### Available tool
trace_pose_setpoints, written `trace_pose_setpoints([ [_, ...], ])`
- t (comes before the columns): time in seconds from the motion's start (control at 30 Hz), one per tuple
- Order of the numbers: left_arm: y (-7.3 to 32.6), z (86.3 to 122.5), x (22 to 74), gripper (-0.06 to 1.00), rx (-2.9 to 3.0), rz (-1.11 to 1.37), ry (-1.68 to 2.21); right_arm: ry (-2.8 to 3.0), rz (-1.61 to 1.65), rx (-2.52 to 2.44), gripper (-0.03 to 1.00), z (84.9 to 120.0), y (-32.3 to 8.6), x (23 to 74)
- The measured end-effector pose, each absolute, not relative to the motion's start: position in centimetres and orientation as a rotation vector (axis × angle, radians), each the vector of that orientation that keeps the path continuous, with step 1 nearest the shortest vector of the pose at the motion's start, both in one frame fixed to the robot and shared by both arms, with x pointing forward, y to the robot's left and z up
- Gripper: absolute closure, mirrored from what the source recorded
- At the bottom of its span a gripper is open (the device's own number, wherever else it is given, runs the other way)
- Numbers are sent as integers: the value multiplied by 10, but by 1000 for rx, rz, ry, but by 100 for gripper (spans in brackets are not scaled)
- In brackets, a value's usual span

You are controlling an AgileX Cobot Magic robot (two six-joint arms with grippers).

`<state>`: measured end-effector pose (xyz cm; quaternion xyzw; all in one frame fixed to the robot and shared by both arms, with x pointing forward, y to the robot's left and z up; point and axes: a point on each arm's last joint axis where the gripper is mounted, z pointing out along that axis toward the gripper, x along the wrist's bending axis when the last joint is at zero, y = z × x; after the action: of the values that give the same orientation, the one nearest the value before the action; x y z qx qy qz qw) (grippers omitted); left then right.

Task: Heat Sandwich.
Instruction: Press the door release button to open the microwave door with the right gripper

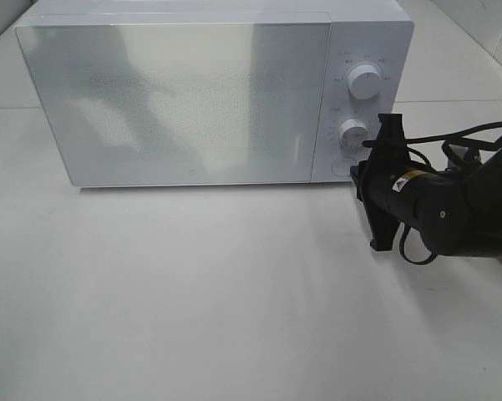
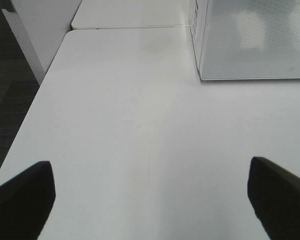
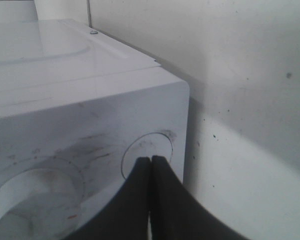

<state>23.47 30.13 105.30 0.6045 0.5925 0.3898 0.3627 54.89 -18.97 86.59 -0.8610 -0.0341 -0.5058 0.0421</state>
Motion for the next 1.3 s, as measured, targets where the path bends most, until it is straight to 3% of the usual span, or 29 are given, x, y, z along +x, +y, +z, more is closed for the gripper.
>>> trace_pose_setpoints([
  [1.3,301,1053,235,-5,1556,1004,1525,-78,-1614,-2618,95,845,-175,587],
])
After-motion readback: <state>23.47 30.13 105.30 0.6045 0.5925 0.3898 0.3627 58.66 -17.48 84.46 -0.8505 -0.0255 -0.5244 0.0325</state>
